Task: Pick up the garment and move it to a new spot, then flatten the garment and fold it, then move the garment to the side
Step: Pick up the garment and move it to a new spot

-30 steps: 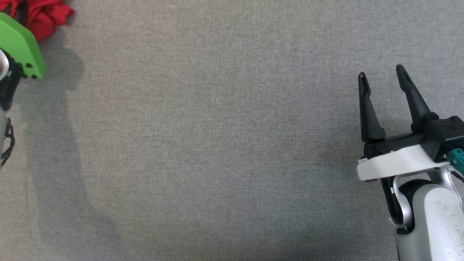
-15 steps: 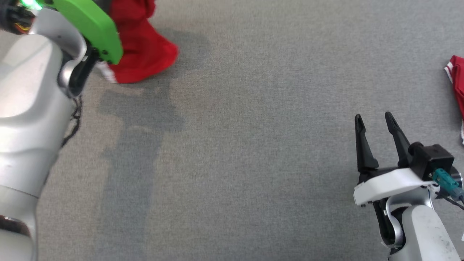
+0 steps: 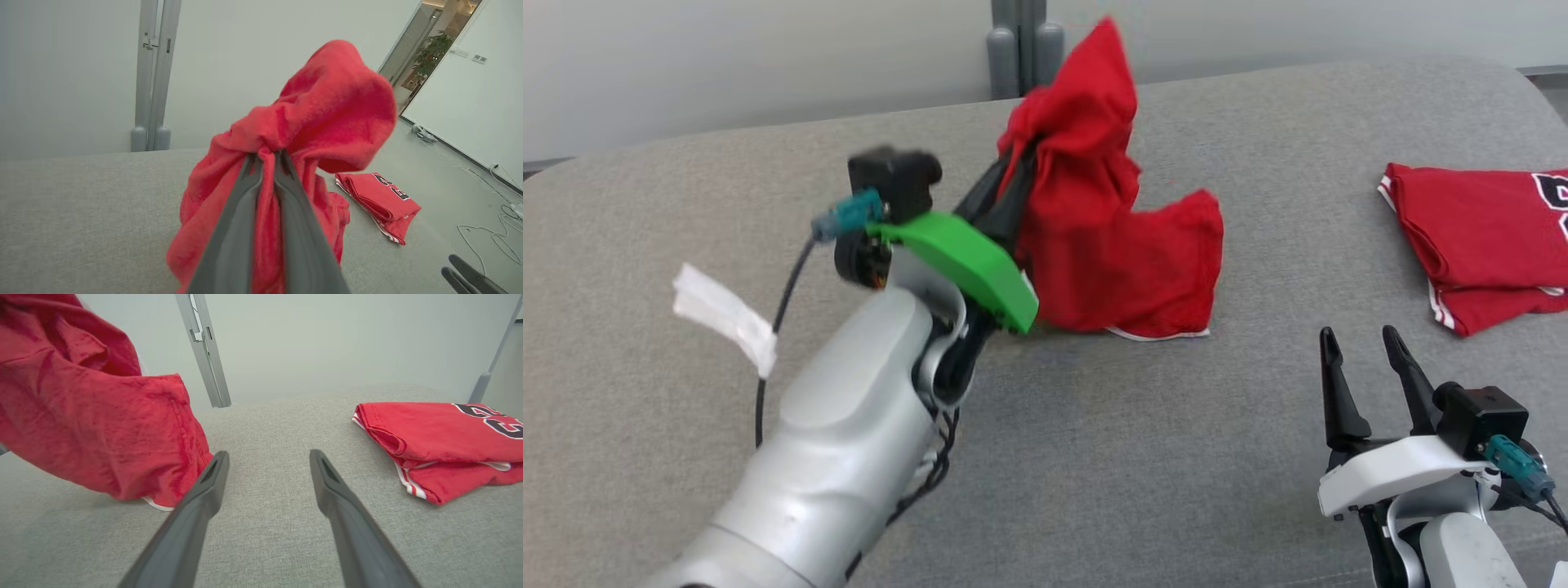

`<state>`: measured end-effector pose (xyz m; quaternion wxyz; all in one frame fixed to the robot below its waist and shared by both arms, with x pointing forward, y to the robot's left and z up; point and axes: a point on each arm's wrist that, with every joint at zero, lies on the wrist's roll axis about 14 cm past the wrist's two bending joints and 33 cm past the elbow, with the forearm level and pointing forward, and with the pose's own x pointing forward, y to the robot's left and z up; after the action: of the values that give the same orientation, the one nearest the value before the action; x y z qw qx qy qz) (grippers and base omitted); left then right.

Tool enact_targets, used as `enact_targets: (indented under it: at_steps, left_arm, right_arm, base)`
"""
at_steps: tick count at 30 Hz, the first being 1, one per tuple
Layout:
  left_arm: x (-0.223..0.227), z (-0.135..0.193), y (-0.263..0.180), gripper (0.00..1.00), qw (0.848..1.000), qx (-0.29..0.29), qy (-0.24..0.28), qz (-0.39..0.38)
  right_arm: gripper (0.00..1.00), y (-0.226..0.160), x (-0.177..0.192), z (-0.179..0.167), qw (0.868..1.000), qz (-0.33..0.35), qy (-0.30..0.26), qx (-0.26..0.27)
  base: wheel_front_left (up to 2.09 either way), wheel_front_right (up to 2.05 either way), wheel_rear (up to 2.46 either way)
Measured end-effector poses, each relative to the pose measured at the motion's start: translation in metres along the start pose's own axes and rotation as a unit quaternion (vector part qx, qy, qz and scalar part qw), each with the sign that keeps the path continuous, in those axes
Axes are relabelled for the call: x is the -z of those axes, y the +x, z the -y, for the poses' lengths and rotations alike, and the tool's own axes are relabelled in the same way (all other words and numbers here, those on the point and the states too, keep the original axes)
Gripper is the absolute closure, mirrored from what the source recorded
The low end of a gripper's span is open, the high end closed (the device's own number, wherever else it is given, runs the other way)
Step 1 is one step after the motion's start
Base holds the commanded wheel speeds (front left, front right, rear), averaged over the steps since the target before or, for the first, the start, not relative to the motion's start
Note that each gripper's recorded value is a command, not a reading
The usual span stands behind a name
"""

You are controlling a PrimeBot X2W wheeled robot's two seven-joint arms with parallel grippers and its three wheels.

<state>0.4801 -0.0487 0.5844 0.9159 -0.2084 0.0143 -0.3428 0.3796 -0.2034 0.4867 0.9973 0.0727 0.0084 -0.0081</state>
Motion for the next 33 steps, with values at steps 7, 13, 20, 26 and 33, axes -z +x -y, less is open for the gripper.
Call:
enact_targets:
  at_steps: [7, 13, 20, 26, 33]
  left_arm:
    - [0.114, -0.017, -0.04, 1.0, 0.992, -0.055, -0.048, -0.108]
    - [0.143, -0.037, -0.062, 1.0, 0.984, -0.095, -0.075, -0.127]
    - [0.132, -0.049, -0.079, 0.0, 0.985, -0.121, -0.062, -0.103]
    - [0.097, -0.048, -0.079, 0.0, 0.991, -0.118, -0.025, -0.058]
    - [0.059, -0.053, -0.098, 0.0, 0.989, -0.145, 0.018, -0.006]
  right_arm:
    - [0.0, -0.007, 0.005, 0.013, 1.0, -0.004, 0.002, 0.021]
    - [0.0, -0.003, 0.019, 0.016, 0.999, -0.022, 0.001, 0.026]
    - [0.0, 0.008, 0.018, 0.0, 1.0, -0.019, 0.003, 0.001]
    - [0.0, 0.008, 0.01, -0.011, 1.0, -0.008, 0.002, -0.016]
    - [0.0, 0.003, -0.001, -0.021, 0.999, 0.004, -0.004, -0.032]
  base:
    - [0.0, 0.0, 0.0]
    - [0.0, 0.0, 0.0]
    - [0.0, 0.0, 0.0]
    - [0.0, 0.0, 0.0]
    - [0.0, 0.0, 0.0]
